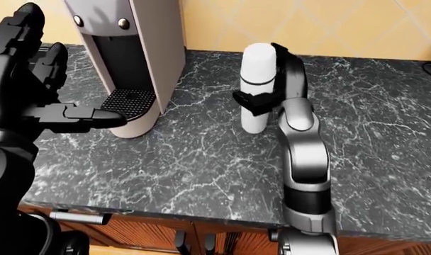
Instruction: Move the drinks to the dining counter.
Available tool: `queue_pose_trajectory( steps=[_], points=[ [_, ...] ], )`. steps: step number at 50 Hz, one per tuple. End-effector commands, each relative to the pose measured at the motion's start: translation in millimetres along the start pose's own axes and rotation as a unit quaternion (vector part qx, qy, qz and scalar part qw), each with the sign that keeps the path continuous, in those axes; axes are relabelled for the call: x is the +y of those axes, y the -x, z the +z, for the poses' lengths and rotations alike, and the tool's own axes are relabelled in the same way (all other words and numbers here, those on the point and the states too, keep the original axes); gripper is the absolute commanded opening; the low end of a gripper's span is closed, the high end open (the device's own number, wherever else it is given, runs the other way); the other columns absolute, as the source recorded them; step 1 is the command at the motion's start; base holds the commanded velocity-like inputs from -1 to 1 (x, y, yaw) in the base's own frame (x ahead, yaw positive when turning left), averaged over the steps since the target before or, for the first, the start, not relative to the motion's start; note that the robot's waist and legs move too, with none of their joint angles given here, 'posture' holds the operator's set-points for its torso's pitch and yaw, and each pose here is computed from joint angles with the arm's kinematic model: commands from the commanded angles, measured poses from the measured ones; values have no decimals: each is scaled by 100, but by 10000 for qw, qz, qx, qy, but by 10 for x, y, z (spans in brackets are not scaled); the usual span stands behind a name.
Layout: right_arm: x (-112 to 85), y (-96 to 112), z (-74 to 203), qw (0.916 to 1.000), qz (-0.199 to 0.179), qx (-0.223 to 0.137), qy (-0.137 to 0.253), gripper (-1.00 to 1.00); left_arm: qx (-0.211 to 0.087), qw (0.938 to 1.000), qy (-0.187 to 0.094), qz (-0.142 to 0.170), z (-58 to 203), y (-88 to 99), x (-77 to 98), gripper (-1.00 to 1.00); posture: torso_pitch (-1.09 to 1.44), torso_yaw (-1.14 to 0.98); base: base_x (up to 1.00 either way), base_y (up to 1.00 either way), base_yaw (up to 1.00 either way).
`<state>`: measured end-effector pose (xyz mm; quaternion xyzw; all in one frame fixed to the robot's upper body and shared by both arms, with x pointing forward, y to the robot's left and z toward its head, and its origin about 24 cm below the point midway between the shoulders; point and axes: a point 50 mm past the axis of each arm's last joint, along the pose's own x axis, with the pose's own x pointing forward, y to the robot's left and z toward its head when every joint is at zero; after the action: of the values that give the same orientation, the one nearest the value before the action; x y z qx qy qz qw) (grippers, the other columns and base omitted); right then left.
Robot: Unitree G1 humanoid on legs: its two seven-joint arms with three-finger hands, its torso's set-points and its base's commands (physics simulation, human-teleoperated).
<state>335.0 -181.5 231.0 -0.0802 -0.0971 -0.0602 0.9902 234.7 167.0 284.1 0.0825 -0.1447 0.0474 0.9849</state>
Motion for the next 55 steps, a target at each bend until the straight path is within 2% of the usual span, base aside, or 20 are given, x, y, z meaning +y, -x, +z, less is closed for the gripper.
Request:
queue_pose_trajectory(
  steps=[1,7,20,30,44,48,55],
  points=[
    [-51,45,310,9986,-28,-520,-28,-100,-355,9993,2,67,127,17,30,100,0,0,0,0,0],
    [-186,192,587,9970,-66,-760,-108,-100,-402,9991,25,130,185,27,82,100,0,0,0,0,0],
    [-387,420,894,9935,-183,-1084,-295,-100,-485,9986,29,209,278,54,149,100,0,0,0,0,0],
    [-383,518,995,9921,-111,-1213,-305,-100,-504,9985,42,230,289,74,165,100,0,0,-20,0,0],
    [-362,535,1018,9916,-42,-1248,-329,-100,-517,9983,38,247,305,69,181,100,0,0,-64,1,0],
    [-326,570,1043,9904,137,-1323,-389,-100,-522,9983,31,249,318,77,179,100,0,0,-40,47,0],
    [-293,598,1062,9892,259,-1365,-474,-100,-517,9983,29,252,308,80,179,100,0,0,0,0,100]
  ],
)
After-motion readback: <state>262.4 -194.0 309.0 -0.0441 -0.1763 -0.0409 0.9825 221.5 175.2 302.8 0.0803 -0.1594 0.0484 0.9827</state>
